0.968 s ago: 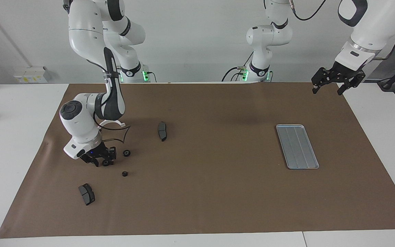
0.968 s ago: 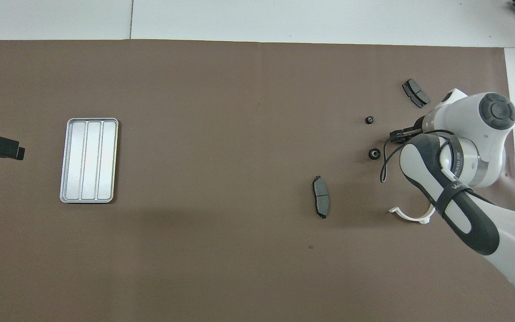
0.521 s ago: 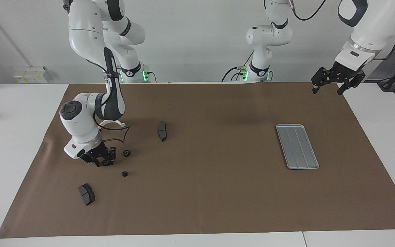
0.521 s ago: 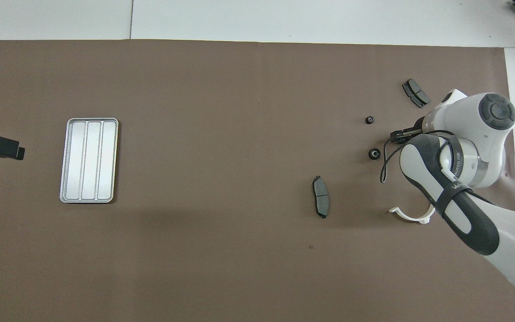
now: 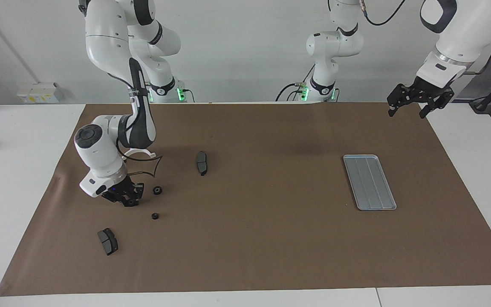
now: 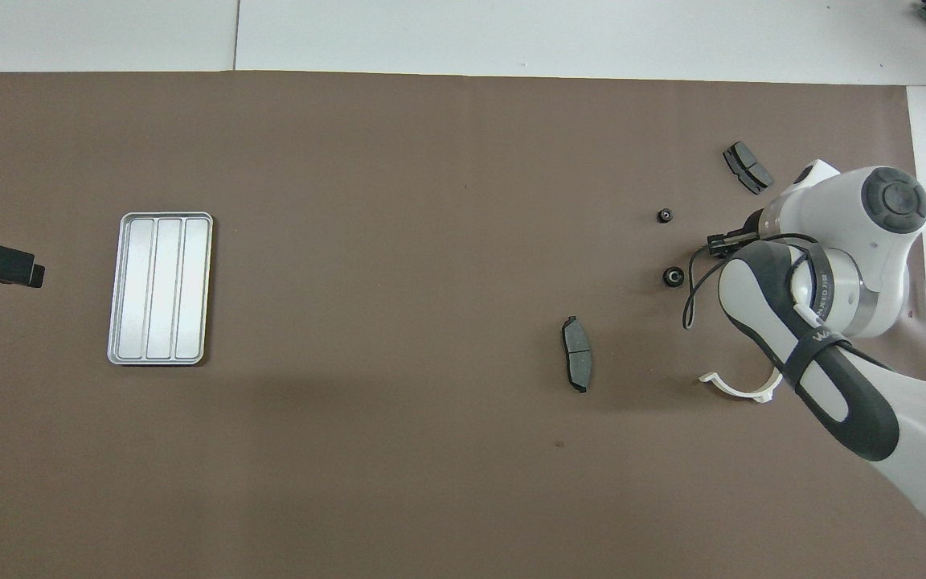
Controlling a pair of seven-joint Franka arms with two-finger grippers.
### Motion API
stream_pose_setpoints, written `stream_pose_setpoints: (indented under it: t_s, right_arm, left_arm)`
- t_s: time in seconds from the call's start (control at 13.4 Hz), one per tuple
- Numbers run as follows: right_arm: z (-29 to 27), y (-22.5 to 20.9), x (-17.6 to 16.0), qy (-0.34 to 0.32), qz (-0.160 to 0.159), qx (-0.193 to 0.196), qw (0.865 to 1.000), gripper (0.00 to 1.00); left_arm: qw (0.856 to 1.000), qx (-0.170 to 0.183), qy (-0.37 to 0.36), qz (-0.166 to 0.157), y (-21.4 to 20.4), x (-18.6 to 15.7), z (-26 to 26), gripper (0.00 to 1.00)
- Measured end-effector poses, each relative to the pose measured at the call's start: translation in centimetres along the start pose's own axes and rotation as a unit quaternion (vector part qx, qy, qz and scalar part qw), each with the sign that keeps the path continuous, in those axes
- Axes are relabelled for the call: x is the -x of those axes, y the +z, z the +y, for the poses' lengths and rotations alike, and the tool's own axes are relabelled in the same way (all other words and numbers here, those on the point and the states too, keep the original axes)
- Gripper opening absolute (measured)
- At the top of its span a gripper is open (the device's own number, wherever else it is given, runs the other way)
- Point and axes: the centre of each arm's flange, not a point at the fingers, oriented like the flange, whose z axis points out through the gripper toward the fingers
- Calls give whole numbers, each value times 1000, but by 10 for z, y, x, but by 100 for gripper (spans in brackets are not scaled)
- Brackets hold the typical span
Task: Pick bearing gear from pile to tray
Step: 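Carry the bearing with the right gripper to mid-table and release it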
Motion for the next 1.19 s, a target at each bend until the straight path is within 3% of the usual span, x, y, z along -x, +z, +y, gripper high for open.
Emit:
stream_pose_setpoints:
  t_s: [0.22,0.52,0.82,1.19]
  right_arm:
    - [-5,-9,-5,-5,0,-2,1000,35]
    - [-52,-88,-37,-3,11,-12,1000,35]
    - [-169,-133,-54,44,39,-30,998,35]
    - [-312,-121,-35,104,54,-58,991,35]
  left_arm:
    - [1000,0,0,0,0,0,0,100]
    - [1000,0,0,0,0,0,0,100]
    - [1000,0,0,0,0,0,0,100]
    - [1000,0,0,0,0,0,0,100]
